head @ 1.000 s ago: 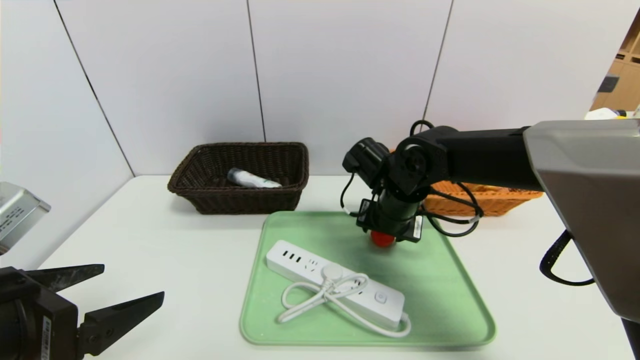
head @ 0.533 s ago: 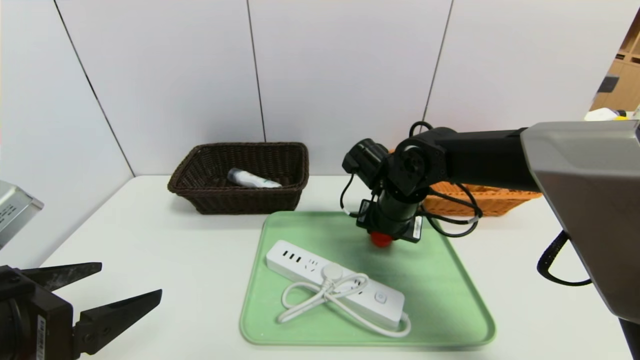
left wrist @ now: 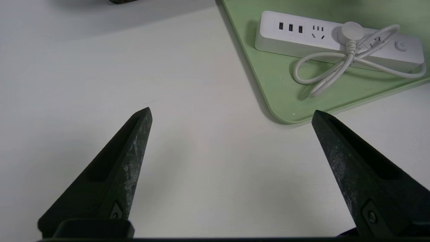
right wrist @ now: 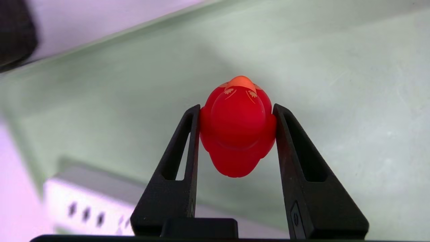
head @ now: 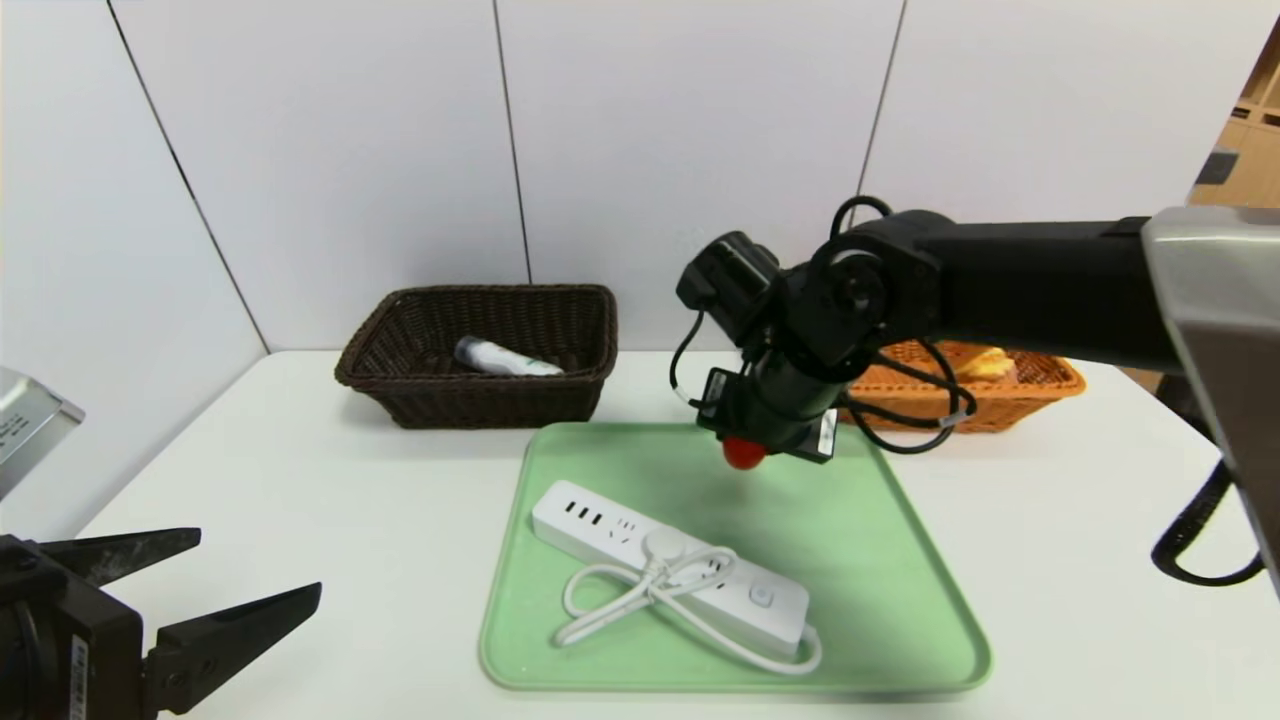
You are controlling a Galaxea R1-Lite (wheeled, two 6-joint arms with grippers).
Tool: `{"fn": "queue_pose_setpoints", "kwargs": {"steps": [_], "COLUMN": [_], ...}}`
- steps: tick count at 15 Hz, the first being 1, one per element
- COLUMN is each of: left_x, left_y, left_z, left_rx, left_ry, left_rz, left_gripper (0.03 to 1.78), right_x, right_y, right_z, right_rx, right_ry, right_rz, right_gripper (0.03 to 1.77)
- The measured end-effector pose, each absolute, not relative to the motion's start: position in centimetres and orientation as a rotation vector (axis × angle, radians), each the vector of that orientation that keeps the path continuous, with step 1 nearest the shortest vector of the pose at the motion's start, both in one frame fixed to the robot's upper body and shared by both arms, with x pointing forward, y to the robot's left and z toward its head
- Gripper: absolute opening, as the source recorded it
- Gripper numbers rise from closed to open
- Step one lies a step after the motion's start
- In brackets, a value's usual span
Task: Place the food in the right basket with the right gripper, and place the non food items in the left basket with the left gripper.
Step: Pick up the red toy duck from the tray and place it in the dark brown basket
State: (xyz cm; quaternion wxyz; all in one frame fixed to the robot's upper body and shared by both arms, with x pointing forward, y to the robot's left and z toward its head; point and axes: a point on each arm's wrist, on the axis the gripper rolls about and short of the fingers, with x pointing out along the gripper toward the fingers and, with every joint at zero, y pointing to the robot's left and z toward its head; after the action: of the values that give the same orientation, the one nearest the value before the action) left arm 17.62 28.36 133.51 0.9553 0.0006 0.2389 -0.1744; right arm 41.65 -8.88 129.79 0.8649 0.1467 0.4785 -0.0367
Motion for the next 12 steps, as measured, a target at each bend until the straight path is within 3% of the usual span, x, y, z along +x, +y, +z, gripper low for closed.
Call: {"fn": "queue_pose_setpoints", "kwargs": {"steps": [3, 7, 12], "left_x": [17.6, 17.6, 17.6], "left_y": [28.4, 28.4, 28.4], "left_z": [133.4, 133.0, 132.7], "left_rx": [0.002, 0.011, 0.017], "left_ry": [0.488, 0.504, 0.512], "left_rz": [-0.353, -0.352, -0.342], "left_gripper": [1.69, 1.69, 1.69], "right_x": [39.6, 39.4, 41.0], "right_y": [-8.1, -7.3, -4.8], "right_z": [133.7, 138.3, 140.0], "right_rx": [0.332, 0.417, 0.466], "right_ry": [0.89, 0.614, 0.348], "right_rz": [0.054, 0.256, 0.493], "right_gripper": [0.69, 0.67, 0.67]}}
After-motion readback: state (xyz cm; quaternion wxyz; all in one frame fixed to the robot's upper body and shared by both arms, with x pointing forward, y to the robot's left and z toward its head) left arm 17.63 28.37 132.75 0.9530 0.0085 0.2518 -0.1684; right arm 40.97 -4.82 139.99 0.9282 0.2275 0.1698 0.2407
